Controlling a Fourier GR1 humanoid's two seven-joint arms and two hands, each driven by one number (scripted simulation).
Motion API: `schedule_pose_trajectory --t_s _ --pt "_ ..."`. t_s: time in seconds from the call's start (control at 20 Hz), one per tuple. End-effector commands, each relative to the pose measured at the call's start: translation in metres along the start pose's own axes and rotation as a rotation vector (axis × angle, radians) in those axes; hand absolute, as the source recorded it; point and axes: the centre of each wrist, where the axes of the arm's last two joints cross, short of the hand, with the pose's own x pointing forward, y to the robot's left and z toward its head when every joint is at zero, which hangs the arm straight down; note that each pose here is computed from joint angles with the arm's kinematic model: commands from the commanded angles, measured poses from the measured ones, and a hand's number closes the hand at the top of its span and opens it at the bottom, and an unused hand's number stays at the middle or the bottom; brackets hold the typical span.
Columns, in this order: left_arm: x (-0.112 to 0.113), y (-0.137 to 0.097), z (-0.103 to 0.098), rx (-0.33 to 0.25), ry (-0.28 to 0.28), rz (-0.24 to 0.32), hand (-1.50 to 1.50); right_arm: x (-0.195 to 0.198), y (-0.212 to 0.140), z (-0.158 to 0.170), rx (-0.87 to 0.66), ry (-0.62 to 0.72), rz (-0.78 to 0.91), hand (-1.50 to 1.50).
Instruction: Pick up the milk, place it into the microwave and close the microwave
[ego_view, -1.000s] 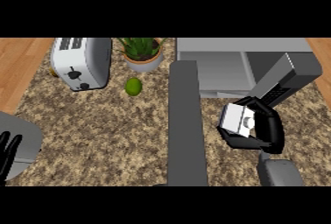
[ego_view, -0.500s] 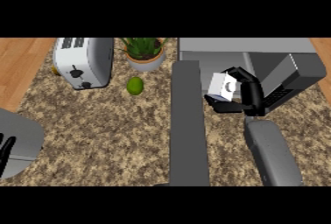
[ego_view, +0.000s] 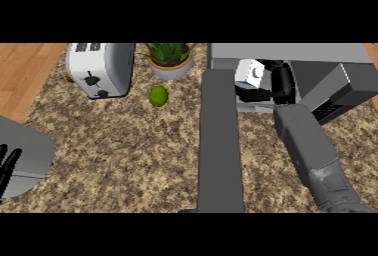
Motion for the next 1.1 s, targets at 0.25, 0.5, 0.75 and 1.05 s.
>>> schedule_pose_trajectory --t_s 0.25,0.5,0.75,1.05 --pt "-0.005 -0.01 -0.019 -0.057 -0.023 0.027 -1.5 0.024 -0.005 -0.041 -0.052 -0.037 0.145 1.5" --pt "-0.008 -0.01 -0.01 -0.079 -0.025 0.032 -1.5 0.019 -0.016 -0.04 -0.094 0.005 0.214 1.5" --pt "-0.005 -0.01 -0.026 -0.066 -0.029 -0.001 -1.5 0.024 -0.027 -0.047 -0.239 0.034 0.24 1.5" --pt "-0.003 -0.015 -0.035 -0.1 -0.034 -0.045 -1.5 0.023 -0.038 -0.047 -0.371 0.02 0.402 1.5"
